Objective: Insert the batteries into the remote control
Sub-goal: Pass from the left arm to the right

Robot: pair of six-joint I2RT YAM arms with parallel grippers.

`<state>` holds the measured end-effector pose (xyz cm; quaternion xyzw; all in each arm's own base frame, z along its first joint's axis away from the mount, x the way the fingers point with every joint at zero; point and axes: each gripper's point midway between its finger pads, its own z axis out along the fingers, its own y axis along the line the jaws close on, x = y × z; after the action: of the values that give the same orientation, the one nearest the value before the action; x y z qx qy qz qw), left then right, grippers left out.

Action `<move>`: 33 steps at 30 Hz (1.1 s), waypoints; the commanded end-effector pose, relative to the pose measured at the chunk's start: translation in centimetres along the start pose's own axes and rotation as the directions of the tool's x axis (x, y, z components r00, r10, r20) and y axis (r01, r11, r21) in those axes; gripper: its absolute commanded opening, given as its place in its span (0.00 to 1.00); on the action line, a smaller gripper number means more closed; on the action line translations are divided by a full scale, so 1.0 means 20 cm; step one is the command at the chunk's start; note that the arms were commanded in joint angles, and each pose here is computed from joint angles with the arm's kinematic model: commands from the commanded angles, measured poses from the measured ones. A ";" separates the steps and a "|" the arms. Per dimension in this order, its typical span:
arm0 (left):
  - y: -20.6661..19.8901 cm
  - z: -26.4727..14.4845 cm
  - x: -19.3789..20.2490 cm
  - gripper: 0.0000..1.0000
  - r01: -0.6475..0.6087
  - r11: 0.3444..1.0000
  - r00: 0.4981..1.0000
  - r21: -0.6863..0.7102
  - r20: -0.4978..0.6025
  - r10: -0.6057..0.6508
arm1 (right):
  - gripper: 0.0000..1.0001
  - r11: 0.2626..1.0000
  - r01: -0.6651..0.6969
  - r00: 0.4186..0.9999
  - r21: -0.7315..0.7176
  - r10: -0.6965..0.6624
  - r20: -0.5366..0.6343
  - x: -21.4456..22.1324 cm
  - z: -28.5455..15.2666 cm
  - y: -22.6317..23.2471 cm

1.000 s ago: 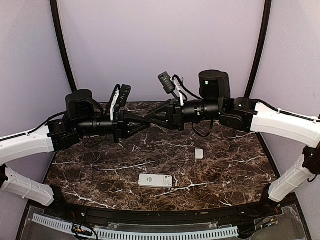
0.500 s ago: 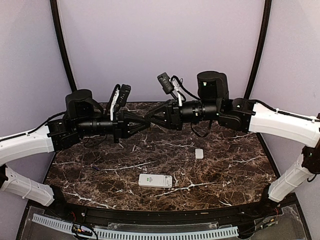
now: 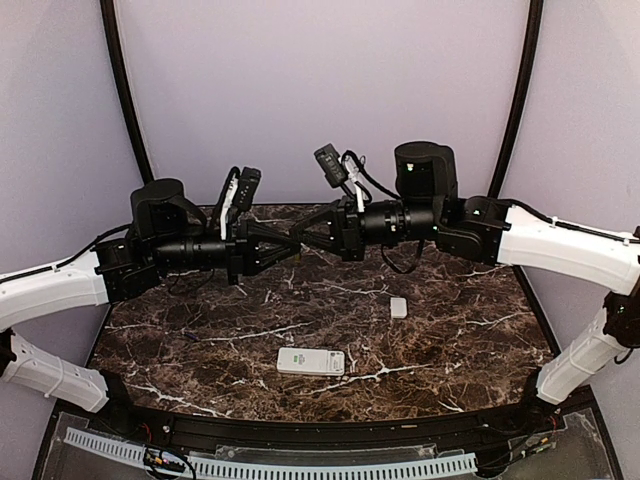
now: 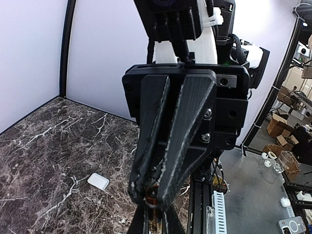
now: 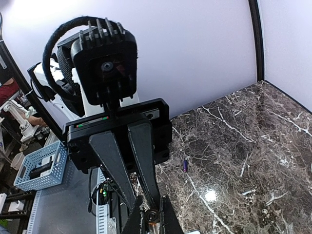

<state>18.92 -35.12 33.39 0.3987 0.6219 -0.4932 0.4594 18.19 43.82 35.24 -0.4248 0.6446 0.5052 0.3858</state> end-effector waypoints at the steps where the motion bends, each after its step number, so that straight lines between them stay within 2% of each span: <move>1: -0.08 -0.04 -0.16 0.00 -0.074 0.997 0.991 0.036 0.113 0.070 | 0.00 1.000 -0.023 0.998 -0.012 0.022 -0.057 0.08 0.03 0.00; 9: -0.07 -0.03 -0.14 0.00 -0.063 0.997 0.993 0.037 0.105 0.059 | 0.00 1.000 -0.010 0.999 -0.013 0.009 -0.036 0.03 0.02 0.02; 11: -0.06 -0.02 -0.14 0.05 -0.052 0.998 0.994 0.031 0.099 0.049 | 0.00 1.000 -0.009 0.999 -0.010 0.008 -0.032 0.02 0.01 0.02; 14: -0.05 -0.02 -0.12 0.24 -0.037 0.999 0.996 0.017 0.085 0.036 | 0.00 1.000 -0.006 1.000 0.001 0.006 -0.020 0.00 0.00 0.02; 16: -0.04 -0.01 -0.12 0.32 -0.034 0.999 0.996 0.017 0.078 0.033 | 0.00 1.000 -0.006 1.000 0.017 0.006 -0.014 -0.01 -0.01 0.01; 21: -0.05 0.00 -0.11 0.42 -0.044 0.999 0.997 0.028 0.064 0.042 | 0.00 0.999 -0.013 1.000 0.048 0.014 -0.004 -0.03 -0.03 -0.01; 25: -0.04 -0.01 -0.07 0.55 -0.063 0.998 0.998 0.008 0.030 0.063 | 0.00 0.993 -0.053 0.999 0.104 0.053 0.005 -0.04 -0.06 -0.07; 29: 0.05 -0.08 0.02 0.68 -0.190 0.976 0.981 -0.110 -0.068 0.183 | 0.00 0.975 -0.129 0.992 0.180 0.129 0.009 0.02 -0.11 -0.20; 31: 0.13 -0.12 0.11 0.71 -0.272 0.944 0.956 -0.188 -0.166 0.242 | 0.00 0.958 -0.169 0.985 0.232 0.174 0.000 0.09 -0.13 -0.27; 33: 0.23 -0.18 0.25 0.71 -0.375 0.896 0.901 -0.240 -0.320 0.292 | 0.00 0.941 -0.205 0.977 0.269 0.215 -0.010 0.17 -0.13 -0.32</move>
<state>19.94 -33.57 31.65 0.4354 0.6358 -0.3963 0.4991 21.58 41.51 32.88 -0.3572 0.7156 0.4644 0.3804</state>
